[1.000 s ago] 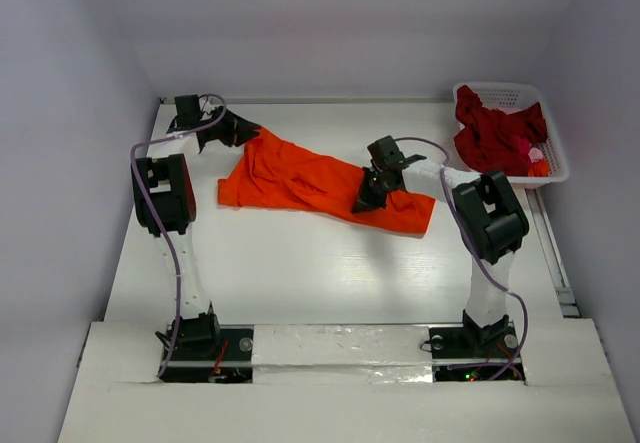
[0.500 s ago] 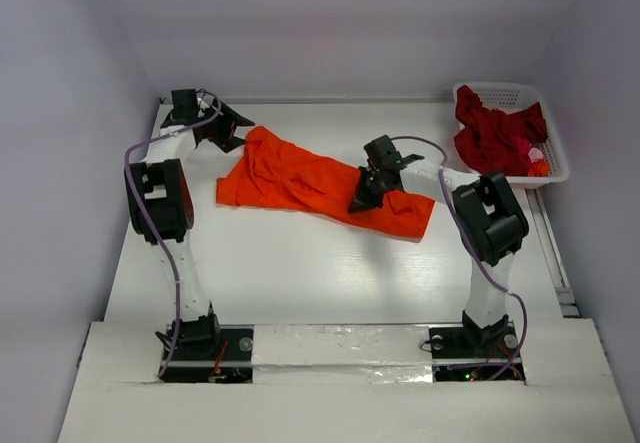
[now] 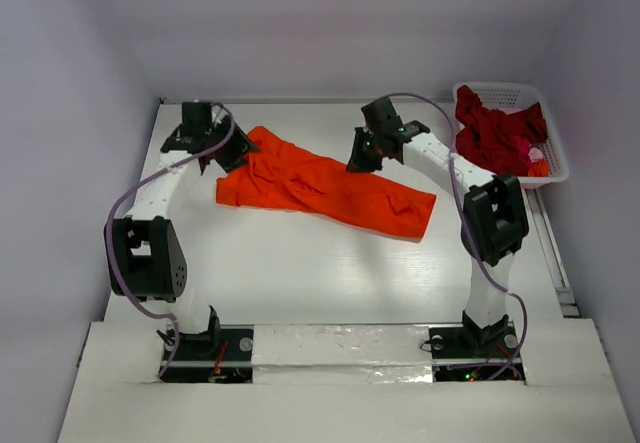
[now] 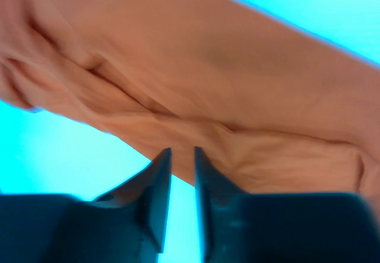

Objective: Fold and stack the t-shirts
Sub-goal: Rotate the tshirt 90 degrees

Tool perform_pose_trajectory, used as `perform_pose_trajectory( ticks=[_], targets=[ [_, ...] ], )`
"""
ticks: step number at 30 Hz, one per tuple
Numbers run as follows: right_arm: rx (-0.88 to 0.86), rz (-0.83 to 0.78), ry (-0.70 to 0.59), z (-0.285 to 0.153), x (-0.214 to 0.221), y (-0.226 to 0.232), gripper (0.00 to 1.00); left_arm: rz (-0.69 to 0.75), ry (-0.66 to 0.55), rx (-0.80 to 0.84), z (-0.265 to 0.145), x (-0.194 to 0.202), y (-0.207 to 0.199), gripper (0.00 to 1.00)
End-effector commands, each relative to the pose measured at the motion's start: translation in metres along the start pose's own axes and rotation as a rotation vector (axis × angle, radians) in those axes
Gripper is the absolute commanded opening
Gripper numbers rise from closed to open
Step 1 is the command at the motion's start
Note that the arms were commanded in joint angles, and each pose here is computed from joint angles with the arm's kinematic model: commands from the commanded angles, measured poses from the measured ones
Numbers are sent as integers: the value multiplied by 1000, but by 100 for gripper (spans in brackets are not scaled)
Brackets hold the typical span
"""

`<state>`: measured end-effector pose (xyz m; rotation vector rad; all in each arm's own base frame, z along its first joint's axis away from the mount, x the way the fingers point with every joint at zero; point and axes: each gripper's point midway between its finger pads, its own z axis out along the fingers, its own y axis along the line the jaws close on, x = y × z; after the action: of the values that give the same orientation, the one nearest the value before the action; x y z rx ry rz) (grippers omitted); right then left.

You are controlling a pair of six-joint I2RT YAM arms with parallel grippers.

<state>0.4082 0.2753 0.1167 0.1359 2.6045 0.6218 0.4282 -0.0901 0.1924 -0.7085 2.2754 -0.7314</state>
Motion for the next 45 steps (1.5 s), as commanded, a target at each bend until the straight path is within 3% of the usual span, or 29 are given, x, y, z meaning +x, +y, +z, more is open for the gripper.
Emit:
perform_pose_trajectory(
  ticks=[1, 3, 21, 33, 40, 45],
  targets=[
    [88, -71, -58, -14, -23, -2, 12, 8, 128, -92, 14, 49, 33, 44],
    [110, -71, -48, -10, -22, -7, 0, 14, 152, -99, 19, 62, 35, 38],
    [186, -71, 40, 5, 27, -54, 0, 63, 269, -209, 39, 113, 67, 32],
    [144, -84, 12, 15, -31, -32, 0, 70, 319, -229, 38, 149, 80, 32],
    [155, -65, 65, 29, -14, -52, 0, 55, 311, -239, 45, 149, 83, 31],
    [166, -67, 46, 15, -10, -61, 0, 46, 334, -235, 51, 151, 82, 31]
  ],
)
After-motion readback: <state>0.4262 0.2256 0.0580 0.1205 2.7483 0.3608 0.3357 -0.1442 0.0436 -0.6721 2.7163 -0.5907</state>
